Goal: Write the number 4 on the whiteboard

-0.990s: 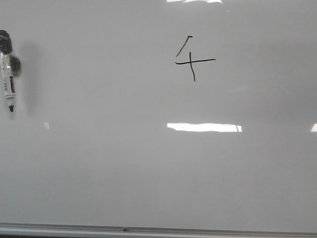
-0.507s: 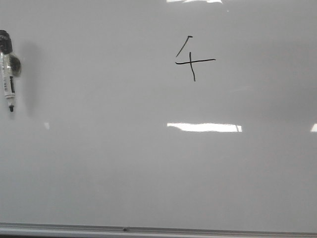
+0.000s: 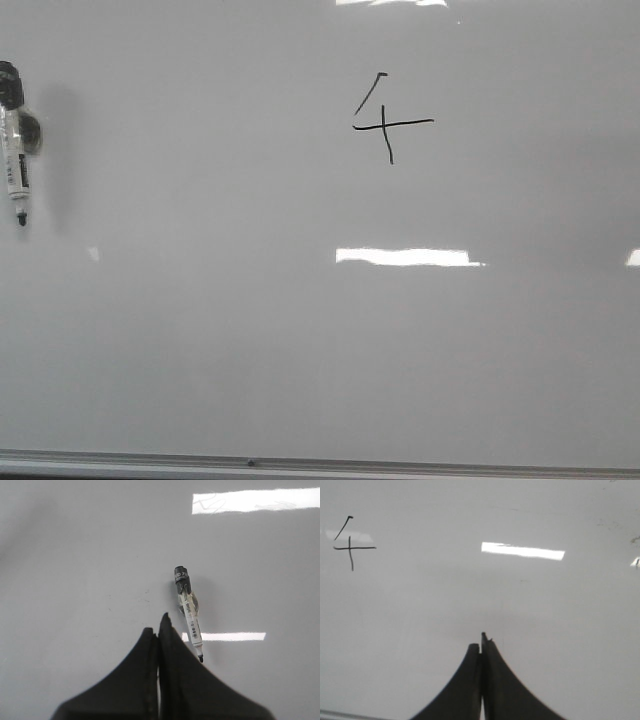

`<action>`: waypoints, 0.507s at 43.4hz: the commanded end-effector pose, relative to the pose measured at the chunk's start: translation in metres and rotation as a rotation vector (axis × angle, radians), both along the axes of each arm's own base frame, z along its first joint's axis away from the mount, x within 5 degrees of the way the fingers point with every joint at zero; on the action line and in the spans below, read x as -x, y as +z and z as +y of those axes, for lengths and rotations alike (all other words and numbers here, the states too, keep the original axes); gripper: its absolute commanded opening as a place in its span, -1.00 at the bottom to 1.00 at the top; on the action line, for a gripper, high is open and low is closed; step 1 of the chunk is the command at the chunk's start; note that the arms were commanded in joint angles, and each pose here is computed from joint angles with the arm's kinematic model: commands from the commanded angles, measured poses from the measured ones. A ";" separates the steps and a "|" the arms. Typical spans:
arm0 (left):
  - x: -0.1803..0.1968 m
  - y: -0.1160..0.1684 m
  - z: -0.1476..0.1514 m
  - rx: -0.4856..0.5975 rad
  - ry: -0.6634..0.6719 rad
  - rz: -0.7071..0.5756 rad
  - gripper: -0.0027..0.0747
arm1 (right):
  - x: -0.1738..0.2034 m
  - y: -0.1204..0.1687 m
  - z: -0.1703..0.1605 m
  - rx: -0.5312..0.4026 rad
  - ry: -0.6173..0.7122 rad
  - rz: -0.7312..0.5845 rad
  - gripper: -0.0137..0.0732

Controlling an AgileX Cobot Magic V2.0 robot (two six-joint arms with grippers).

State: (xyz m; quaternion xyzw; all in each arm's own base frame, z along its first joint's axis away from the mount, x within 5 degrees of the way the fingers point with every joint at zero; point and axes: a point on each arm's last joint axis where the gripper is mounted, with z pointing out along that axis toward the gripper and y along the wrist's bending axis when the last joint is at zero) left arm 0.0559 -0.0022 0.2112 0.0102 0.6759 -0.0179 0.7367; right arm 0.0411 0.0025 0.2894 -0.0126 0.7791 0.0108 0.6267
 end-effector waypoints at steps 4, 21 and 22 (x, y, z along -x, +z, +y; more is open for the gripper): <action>0.002 0.007 0.000 0.014 -0.003 -0.094 -0.98 | -0.008 -0.027 -0.003 0.019 -0.055 -0.242 -0.84; 0.002 0.007 0.000 0.014 -0.003 -0.094 -0.98 | -0.013 -0.075 -0.004 0.017 -0.066 -0.358 -0.84; 0.002 0.007 0.000 0.014 -0.003 -0.094 -0.98 | -0.013 -0.075 -0.004 0.017 -0.066 -0.361 -0.84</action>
